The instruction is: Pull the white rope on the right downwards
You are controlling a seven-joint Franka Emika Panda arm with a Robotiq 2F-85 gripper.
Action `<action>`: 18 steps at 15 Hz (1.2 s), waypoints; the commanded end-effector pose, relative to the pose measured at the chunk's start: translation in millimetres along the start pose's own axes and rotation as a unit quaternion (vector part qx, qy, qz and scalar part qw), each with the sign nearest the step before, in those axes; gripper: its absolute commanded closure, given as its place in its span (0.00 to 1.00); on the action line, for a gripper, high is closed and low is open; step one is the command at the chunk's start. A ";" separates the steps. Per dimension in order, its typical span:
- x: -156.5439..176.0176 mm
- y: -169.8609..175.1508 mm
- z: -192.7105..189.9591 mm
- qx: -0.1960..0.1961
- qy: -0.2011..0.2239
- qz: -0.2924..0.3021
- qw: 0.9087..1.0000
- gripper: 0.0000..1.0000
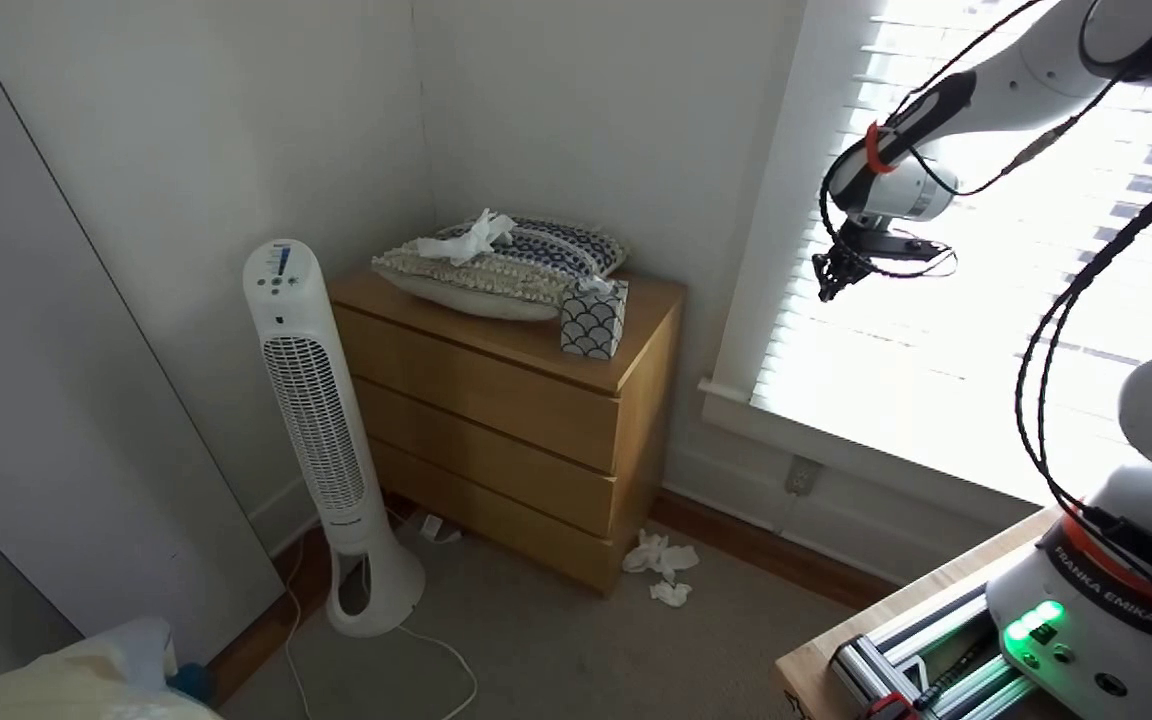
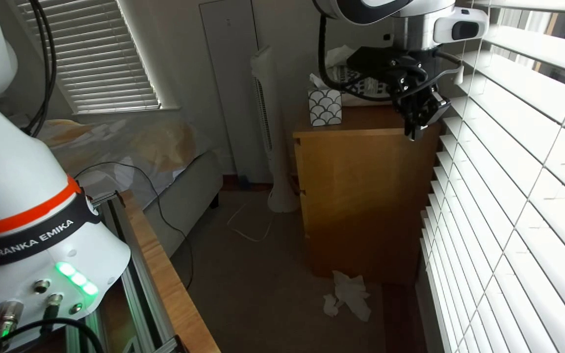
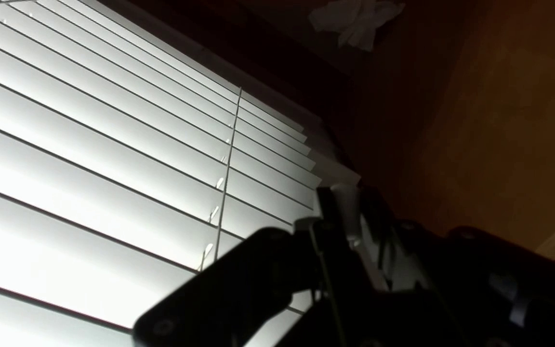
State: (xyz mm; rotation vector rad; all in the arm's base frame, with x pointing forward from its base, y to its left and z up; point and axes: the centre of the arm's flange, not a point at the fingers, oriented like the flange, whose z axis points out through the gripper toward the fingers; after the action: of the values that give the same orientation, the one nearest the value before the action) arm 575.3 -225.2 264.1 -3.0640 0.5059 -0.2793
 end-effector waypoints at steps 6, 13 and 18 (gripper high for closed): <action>-0.1 -8.0 -13.4 -0.025 0.001 -0.001 1.000 0.43; -11.8 -43.7 -73.6 -0.032 0.002 0.038 0.999 0.00; -34.0 -74.2 -142.5 -0.039 0.010 0.101 0.994 0.00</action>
State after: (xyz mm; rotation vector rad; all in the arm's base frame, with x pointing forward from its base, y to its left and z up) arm 573.8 -167.0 365.2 -3.0589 0.7311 -0.2859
